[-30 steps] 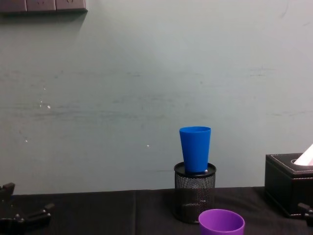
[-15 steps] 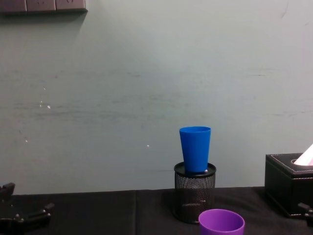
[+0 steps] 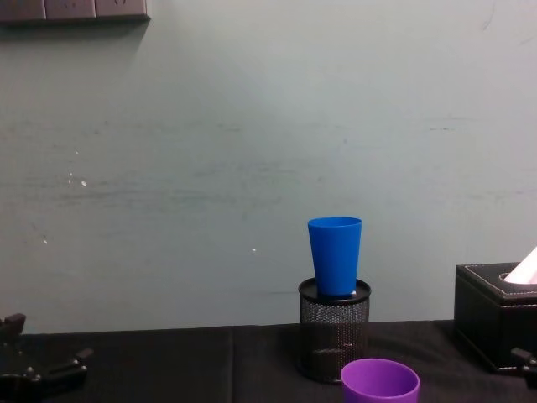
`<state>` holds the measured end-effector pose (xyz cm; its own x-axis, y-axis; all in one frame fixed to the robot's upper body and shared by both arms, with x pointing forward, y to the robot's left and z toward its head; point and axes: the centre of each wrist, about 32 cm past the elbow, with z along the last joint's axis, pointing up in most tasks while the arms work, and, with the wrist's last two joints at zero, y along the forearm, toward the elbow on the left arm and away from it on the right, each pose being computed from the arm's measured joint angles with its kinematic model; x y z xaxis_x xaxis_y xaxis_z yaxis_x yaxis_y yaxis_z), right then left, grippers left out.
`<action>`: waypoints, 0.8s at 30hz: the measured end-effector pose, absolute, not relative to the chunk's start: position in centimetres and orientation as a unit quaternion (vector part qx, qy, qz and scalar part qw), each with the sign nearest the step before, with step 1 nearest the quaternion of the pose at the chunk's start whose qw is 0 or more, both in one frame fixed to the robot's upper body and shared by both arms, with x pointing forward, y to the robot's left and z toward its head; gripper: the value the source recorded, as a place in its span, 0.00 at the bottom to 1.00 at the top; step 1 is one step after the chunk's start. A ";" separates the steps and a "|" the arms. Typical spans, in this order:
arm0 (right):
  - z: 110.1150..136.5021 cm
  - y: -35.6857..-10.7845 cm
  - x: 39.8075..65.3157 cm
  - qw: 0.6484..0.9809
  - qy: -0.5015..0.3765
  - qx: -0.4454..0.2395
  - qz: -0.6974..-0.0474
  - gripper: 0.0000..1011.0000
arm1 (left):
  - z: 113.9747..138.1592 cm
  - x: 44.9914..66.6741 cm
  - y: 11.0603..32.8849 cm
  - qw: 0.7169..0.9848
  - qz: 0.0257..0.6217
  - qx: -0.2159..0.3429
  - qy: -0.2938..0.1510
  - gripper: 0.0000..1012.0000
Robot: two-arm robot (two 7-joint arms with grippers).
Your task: Pick up one cup with a gripper and tap it against the other cup.
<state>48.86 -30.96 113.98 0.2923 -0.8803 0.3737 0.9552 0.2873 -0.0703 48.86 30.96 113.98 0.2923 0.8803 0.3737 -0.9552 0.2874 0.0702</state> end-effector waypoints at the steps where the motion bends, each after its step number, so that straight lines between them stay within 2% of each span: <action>1: 114.0 -31.0 48.9 0.791 -0.132 -0.141 -0.580 0.99 | 114.0 48.9 31.0 0.791 0.580 0.141 -0.132 0.99; 24: 114.0 -31.0 48.9 0.791 -0.132 -0.141 -0.580 0.99 | 114.0 48.9 31.0 0.791 0.580 0.141 -0.132 0.99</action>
